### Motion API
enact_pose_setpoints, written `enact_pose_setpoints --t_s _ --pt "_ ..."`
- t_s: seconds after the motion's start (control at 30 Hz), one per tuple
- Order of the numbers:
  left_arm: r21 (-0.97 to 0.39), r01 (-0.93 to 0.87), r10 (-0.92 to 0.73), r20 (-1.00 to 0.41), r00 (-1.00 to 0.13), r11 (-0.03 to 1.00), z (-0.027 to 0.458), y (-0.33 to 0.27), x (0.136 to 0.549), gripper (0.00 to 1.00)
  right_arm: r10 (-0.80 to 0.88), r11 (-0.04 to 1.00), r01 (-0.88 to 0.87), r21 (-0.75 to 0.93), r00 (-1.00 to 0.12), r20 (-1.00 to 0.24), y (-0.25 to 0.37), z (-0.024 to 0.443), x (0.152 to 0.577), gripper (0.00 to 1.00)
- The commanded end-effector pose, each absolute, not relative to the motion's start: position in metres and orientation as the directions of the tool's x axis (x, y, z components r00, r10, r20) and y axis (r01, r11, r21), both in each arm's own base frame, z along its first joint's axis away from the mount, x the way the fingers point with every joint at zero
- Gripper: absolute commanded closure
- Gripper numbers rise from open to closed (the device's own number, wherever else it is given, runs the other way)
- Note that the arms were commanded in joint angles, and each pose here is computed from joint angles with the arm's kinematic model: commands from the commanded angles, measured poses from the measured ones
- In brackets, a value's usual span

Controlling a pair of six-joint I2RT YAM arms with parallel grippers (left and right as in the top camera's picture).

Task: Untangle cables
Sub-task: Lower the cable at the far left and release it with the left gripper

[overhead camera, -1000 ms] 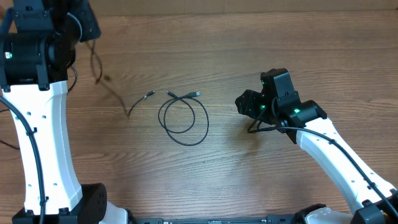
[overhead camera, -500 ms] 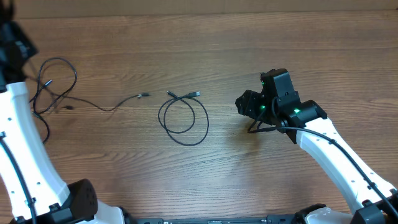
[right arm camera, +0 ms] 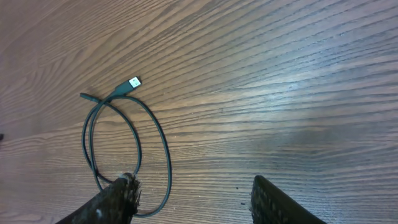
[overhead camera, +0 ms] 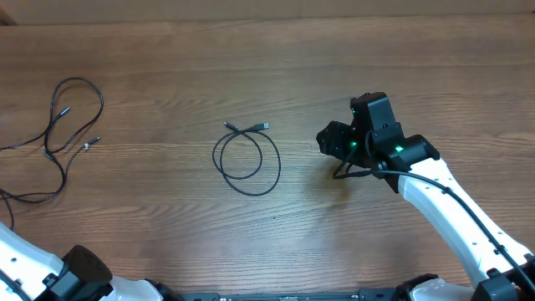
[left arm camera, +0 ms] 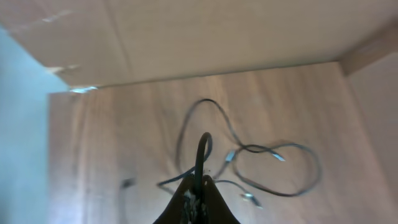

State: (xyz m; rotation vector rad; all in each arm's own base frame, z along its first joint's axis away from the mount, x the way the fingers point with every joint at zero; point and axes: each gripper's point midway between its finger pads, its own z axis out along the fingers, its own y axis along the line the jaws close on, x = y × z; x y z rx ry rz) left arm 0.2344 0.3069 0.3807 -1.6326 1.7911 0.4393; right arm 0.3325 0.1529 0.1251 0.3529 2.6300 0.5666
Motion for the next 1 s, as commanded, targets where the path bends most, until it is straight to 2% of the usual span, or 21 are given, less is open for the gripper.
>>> enact_pose_setpoints --t_s 0.0,0.2,0.67,0.97 --pt "-0.334 -0.913 -0.798 -0.602 0.015 0.235 0.383 0.289 0.262 0.96 0.326 0.882 0.143 0.449 -0.873 -0.364 0.153 0.131 0.334 0.43" --pt "-0.319 -0.905 -0.818 -0.573 -0.054 0.282 0.368 0.282 0.282 0.96 0.325 0.883 0.146 0.445 -0.875 -0.358 0.153 0.130 0.333 0.43" --pt "-0.223 -0.940 -0.885 -0.445 -0.137 0.258 0.282 0.313 0.324 0.96 0.324 0.884 0.149 0.442 -0.878 -0.353 0.152 0.129 0.331 0.43" --pt "-0.218 -0.941 -0.908 -0.387 -0.161 0.259 0.247 0.322 0.342 0.96 0.324 0.885 0.150 0.441 -0.879 -0.351 0.152 0.129 0.331 0.43"
